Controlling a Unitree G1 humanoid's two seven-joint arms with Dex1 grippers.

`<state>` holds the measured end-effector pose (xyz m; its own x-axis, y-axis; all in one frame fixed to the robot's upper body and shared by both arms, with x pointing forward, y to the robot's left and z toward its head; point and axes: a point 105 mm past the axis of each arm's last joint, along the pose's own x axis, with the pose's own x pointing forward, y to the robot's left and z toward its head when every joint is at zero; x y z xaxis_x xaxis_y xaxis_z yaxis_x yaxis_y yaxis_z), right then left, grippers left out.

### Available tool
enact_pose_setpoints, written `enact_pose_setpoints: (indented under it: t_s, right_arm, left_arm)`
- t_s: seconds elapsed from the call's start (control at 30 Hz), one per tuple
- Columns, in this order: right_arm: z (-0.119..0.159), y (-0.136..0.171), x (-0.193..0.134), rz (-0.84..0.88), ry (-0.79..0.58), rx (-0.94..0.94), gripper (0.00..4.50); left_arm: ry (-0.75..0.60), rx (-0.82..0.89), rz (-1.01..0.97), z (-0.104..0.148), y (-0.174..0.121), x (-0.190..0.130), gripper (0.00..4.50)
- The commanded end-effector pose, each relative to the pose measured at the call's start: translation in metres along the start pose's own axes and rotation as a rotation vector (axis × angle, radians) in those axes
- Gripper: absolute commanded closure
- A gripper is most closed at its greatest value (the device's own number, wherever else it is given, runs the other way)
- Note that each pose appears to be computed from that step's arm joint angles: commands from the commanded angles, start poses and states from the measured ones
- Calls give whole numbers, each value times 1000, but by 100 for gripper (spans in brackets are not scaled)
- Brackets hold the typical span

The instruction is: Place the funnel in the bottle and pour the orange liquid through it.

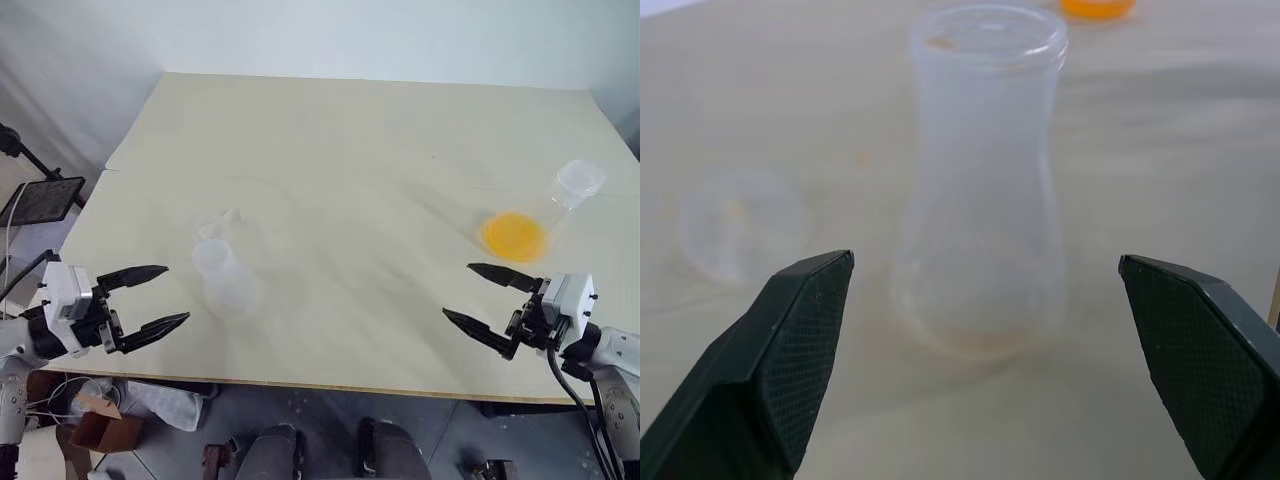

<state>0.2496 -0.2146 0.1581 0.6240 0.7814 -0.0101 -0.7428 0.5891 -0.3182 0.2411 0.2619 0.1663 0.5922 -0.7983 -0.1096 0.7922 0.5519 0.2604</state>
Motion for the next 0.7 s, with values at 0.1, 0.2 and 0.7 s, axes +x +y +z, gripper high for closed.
enact_pose_setpoints:
  t_s: [0.1,0.2,0.7]
  right_arm:
    - [5,-2,-2,1,-15,-21,3]
    - [3,-1,0,8,-19,-15,3]
    - [22,6,36,95,-131,21,3]
  left_arm:
    - [-17,51,6,7,-2,3,0]
    - [-46,-3,35,10,0,4,0]
    - [-62,-153,171,0,-12,-29,0]
